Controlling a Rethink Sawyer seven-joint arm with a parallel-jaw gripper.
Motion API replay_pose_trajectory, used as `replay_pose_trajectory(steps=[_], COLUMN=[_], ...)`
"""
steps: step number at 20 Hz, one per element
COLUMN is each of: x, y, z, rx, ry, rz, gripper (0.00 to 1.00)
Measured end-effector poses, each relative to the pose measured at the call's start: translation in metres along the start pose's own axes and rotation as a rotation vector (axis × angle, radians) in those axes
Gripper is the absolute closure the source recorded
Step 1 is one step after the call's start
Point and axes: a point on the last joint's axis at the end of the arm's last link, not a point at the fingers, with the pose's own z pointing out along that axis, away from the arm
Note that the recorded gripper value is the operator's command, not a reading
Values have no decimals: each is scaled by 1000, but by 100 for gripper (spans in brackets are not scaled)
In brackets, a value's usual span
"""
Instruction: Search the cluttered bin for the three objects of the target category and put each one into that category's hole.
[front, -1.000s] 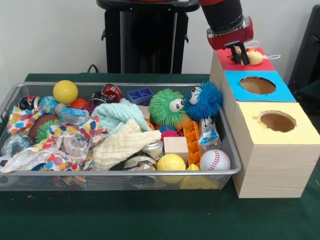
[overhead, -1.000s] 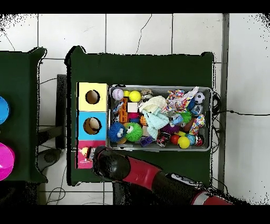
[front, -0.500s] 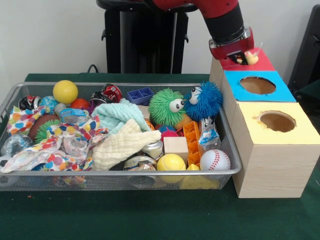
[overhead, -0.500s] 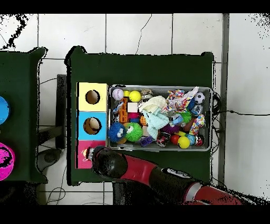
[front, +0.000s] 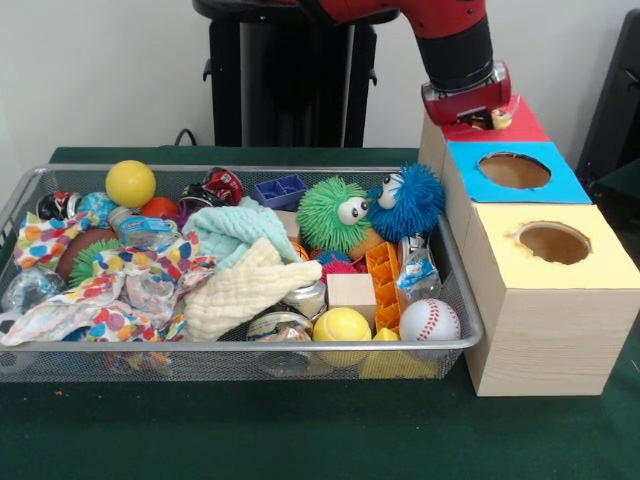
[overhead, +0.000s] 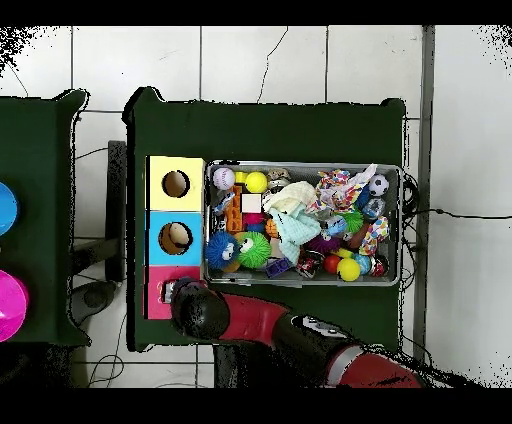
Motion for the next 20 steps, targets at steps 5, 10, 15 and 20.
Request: replay_pose_trajectory(steps=[5,10,15,20], x=[1,1,-1,-2], y=[3,5,5,3], z=[1,2,1,-4], rx=[36,64,73,86], ry=[-8,-9,24,51], rz=[-26,-44,-47,-50], gripper=[0,0,0,0])
